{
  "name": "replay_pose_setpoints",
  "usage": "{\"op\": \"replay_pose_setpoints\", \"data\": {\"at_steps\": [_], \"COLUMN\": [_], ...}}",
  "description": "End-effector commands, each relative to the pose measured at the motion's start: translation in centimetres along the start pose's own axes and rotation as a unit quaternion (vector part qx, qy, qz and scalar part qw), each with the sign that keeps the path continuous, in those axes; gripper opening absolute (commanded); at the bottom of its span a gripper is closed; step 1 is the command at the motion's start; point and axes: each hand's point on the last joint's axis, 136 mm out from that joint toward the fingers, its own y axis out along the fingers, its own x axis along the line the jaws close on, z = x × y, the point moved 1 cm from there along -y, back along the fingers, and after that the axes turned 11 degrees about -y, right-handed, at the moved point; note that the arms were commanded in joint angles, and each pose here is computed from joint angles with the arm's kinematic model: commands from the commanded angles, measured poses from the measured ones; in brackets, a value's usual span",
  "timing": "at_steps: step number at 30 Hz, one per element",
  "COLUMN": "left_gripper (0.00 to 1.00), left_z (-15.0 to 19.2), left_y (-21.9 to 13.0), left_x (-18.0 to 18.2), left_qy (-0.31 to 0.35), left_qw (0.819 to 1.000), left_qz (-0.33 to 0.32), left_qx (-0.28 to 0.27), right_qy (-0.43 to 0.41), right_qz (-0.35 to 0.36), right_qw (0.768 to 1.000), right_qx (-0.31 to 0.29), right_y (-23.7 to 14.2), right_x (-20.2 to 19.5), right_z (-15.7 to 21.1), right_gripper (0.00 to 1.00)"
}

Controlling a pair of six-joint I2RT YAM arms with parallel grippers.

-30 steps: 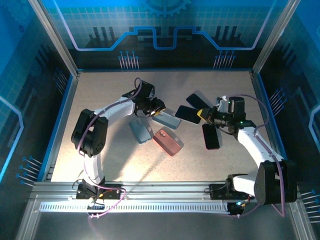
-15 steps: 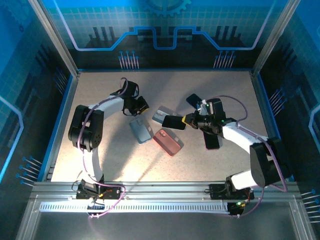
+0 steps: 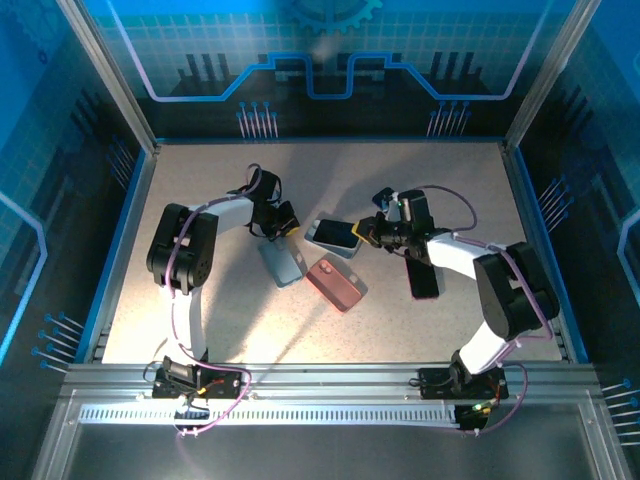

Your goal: Put the phone into the phone case

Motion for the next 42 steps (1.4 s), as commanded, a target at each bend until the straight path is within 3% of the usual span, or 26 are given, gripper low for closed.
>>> {"op": "replay_pose_setpoints", "data": {"at_steps": [1,23,42], "left_gripper": [0.04,0.04,0.03], "left_z": [1.3,6.2,6.2], "left_y": [0.7,1.3,1.5], "left_x": [0.7,1.3,0.7], "left_qy": [0.003,-0.004,-0.003], "left_qw": [1.000,0.998,0.998], "left_qz": [-0.003,-0.006,0.004], "left_qx": [0.026,0.061,0.060], "right_qy": [-0.009,0.041,0.047], "right_qz": [-0.035,-0.013,0.002], "right_qw": [0.999,0.999,0.998], "right_qx": [-0.026,0.001,0.036], "right_y": [0.8,1.5,2.2], "right_x": [1.9,-2.2,-3.4], "right_z": [-1.7,0.2,1.1], "right_gripper": [0.00,0.00,0.00]}}
